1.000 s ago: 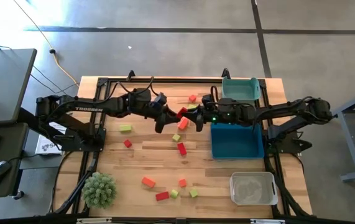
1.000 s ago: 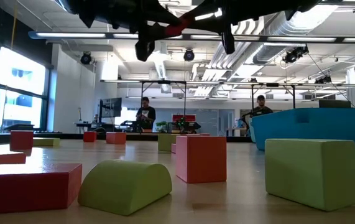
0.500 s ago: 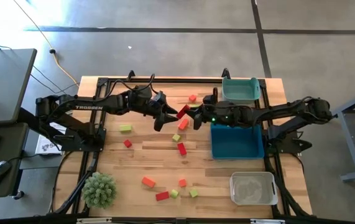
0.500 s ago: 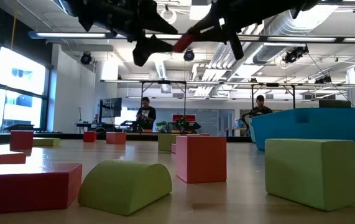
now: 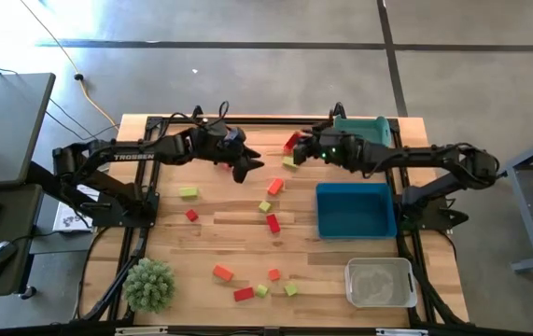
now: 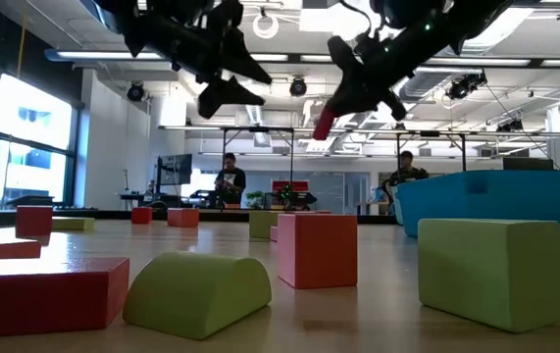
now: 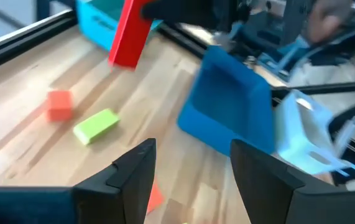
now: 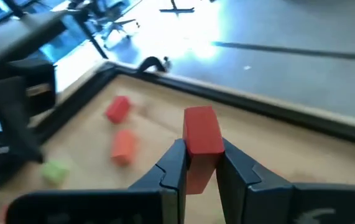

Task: Sort & place blocks by color
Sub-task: Put the red wooden block into the green bin

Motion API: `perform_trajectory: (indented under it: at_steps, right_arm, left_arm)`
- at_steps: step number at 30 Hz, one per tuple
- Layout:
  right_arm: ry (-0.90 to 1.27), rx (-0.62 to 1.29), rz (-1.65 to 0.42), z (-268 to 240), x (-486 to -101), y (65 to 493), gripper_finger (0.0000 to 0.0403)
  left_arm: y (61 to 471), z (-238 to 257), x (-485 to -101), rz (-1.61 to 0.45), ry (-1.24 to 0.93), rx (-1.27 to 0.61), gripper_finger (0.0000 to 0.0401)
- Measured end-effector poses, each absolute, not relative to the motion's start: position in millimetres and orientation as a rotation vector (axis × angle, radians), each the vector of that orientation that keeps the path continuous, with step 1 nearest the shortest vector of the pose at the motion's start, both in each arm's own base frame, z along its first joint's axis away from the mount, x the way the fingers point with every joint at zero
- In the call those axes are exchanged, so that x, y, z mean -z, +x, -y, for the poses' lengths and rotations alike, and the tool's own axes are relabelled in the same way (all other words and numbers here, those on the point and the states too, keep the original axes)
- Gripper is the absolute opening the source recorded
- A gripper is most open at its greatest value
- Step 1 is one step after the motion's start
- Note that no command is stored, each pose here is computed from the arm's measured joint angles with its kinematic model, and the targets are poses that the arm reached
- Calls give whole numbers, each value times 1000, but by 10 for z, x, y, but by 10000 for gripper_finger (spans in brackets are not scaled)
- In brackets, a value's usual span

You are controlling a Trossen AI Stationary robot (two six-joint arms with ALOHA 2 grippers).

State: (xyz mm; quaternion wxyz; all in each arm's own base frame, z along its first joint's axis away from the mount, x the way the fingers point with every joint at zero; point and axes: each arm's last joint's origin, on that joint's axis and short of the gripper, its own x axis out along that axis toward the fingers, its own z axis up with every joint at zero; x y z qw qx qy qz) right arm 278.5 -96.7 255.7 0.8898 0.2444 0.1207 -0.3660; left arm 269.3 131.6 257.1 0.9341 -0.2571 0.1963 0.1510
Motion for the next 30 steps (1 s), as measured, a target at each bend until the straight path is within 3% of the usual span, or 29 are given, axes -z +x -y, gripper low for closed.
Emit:
perform_trajectory:
  at_steps: [16, 30]
  right_arm:
    - [358, 1040, -508, 1611, -2653, 1980, 44]
    - [364, 1109, -830, 1775, -2465, 1596, 44]
  left_arm:
    - [2592, -1441, -2501, -450, -507, -558, 195]
    - [2474, -1444, -2368, -490, -740, -876, 195]
